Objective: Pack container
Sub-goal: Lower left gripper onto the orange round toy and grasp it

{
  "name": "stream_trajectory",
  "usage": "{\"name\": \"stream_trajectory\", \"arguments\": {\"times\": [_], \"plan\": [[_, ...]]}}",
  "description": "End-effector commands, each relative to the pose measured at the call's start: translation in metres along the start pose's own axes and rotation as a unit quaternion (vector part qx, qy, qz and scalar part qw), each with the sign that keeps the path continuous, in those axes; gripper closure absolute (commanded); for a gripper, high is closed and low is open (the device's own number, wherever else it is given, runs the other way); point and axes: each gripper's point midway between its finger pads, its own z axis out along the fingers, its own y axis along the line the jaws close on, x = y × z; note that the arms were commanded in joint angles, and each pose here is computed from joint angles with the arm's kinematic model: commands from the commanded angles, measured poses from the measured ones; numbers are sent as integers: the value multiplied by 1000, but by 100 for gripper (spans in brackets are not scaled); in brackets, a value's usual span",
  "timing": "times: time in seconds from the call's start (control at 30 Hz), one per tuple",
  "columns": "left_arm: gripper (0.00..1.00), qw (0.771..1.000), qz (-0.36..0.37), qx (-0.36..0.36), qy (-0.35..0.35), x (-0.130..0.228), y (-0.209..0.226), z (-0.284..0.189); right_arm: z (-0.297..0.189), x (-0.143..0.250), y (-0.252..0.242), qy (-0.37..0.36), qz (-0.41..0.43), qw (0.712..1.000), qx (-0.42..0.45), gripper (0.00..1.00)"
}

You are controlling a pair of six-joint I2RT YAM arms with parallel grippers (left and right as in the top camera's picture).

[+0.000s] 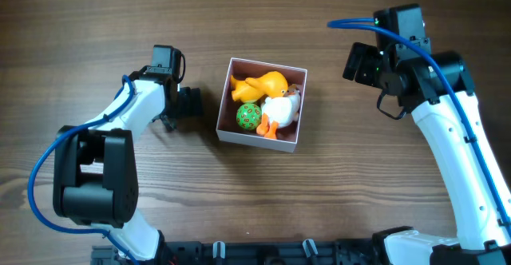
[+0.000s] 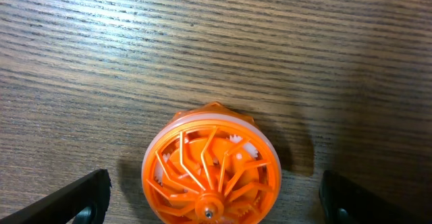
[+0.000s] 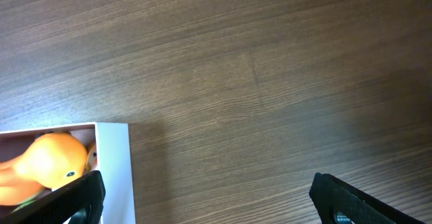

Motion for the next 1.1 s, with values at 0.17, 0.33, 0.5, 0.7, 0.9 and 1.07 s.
{"name": "stream_trajectory", "arguments": {"times": [0.17, 0.33, 0.5, 0.7, 0.9, 1.07], "plan": [[0, 1000, -6, -4, -12, -2, 2, 9, -7, -6, -4, -15, 4, 1000, 5, 0], [0, 1000, -6, -3, -15, -3, 1, 9, -7, -6, -4, -15, 4, 1000, 5, 0], [0, 1000, -5, -4, -10, 0, 2, 12, -7, -6, -4, -15, 4, 1000, 5, 0], [23, 1000, 0, -5, -10, 0, 2, 12, -7, -6, -4, -15, 4, 1000, 5, 0], [38, 1000, 0, -3, -14, -2, 1, 12, -7, -6, -4, -15, 4, 1000, 5, 0], [41, 1000, -1, -4, -20, -5, 1, 12, -7, -6, -4, -15, 4, 1000, 5, 0]]}}
